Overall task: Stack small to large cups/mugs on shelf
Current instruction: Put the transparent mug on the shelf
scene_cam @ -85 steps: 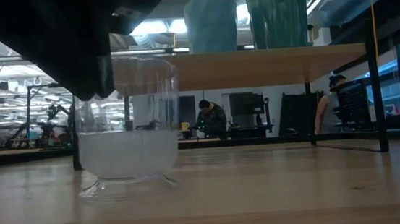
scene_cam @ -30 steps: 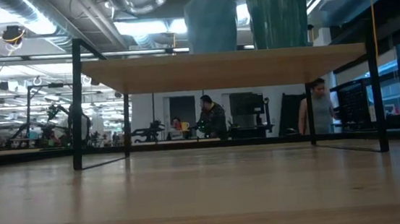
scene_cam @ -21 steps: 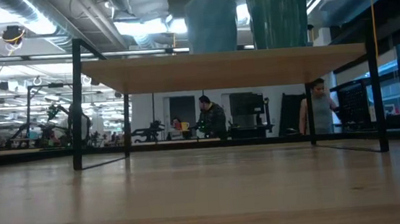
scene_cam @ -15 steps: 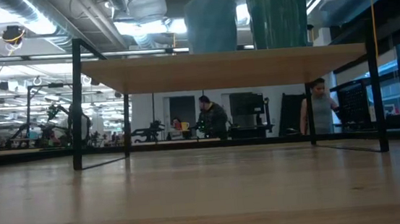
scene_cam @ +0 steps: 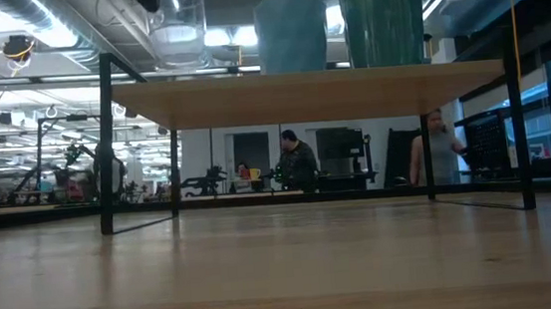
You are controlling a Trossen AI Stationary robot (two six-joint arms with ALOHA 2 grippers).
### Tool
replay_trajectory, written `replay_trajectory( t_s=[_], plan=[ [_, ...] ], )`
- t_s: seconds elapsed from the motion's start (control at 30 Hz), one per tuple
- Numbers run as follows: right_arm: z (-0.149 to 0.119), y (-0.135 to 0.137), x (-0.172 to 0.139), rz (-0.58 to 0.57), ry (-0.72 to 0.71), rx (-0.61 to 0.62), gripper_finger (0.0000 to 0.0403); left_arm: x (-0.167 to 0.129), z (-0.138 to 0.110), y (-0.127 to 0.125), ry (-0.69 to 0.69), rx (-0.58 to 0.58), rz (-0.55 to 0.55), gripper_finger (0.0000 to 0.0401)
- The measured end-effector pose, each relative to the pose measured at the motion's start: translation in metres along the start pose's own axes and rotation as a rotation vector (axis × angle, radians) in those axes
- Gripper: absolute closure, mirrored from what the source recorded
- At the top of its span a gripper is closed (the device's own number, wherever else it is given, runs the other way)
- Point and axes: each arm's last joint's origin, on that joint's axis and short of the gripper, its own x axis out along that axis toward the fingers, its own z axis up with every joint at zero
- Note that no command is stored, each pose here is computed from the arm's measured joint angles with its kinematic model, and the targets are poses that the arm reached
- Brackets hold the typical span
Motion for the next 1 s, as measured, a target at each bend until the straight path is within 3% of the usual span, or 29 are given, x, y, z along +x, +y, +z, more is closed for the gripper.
replay_trajectory(
  t_s=[0.27,1.0],
  plan=[
    [0.0,0.0,0.0,0.001,0.0,0.001,0.0221,0.02,0.0,-0.001,-0.012,0.025,-0.031,0.04],
    [0.001,0.0,0.001,-0.001,-0.002,0.003,0.0226,0.024,-0.005,0.017,-0.087,-0.037,-0.039,0.0386]
  ],
)
